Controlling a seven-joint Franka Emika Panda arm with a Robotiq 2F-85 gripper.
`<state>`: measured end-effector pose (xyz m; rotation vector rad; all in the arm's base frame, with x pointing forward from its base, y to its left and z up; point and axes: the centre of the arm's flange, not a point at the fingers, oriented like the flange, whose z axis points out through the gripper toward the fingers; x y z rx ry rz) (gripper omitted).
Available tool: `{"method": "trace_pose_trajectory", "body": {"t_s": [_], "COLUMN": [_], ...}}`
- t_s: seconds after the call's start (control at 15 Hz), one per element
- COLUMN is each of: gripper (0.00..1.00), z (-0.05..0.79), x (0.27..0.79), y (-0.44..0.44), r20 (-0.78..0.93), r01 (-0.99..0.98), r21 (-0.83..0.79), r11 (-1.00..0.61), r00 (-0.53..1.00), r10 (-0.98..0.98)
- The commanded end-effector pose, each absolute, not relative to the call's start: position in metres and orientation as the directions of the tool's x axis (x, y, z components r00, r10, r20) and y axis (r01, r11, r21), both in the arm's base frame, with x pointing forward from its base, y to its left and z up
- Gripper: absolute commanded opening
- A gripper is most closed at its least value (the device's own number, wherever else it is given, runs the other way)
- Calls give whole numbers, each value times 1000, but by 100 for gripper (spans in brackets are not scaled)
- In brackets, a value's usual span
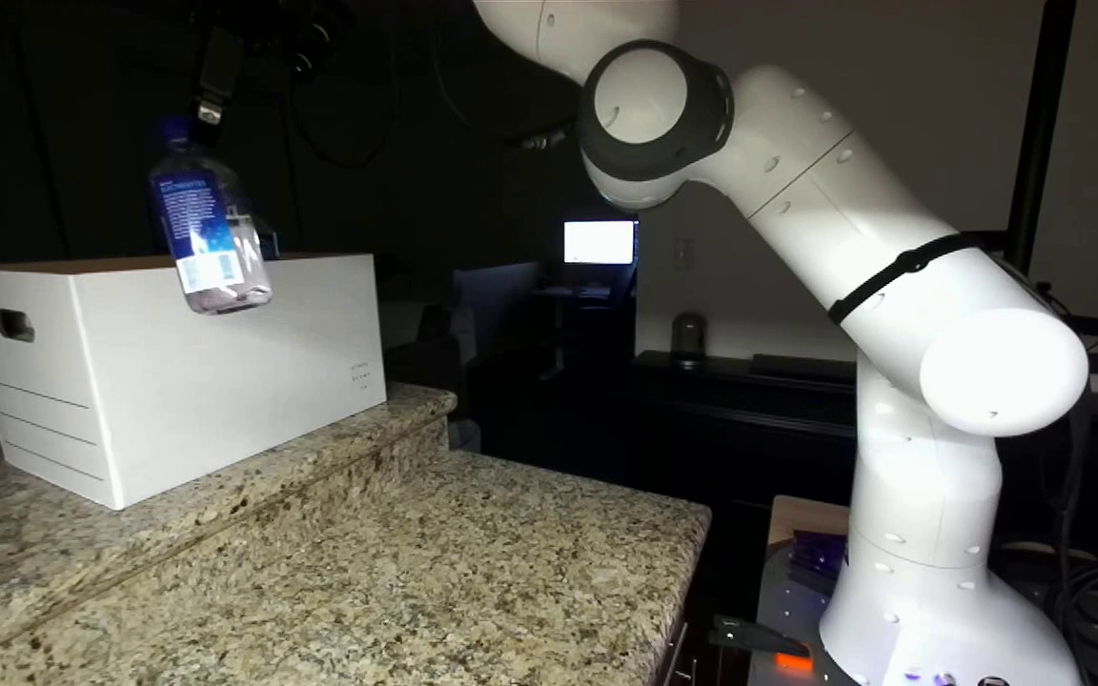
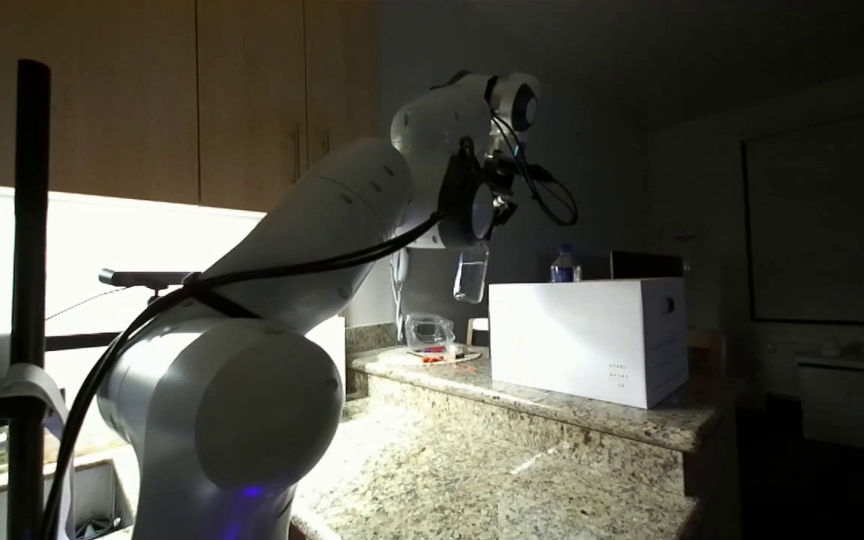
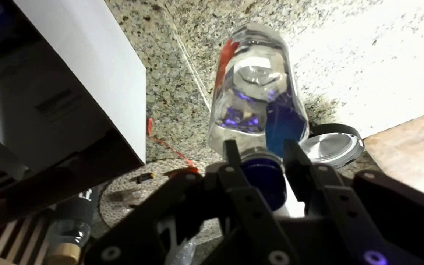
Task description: Remove the bottle from the box
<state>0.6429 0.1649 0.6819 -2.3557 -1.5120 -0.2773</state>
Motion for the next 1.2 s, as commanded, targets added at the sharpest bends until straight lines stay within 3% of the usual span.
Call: {"method": "trace_pose_trajectory", "body": {"t_s": [0.0, 0.53, 0.93, 1.0, 1.13], "gripper": [15, 15, 15, 34, 34], "z": [653, 660, 643, 677, 665], "x": [572, 553, 577, 616, 619], "y": [179, 219, 252, 257, 265], "r20": [413, 529, 482, 489, 483], "r01": [970, 995, 987, 988, 985], "r21": [-117, -54, -125, -119, -136], "r11": [-215, 89, 100, 94, 101], "r00": [244, -47, -28, -24, -23], "r10": [877, 848, 876, 872, 875]}}
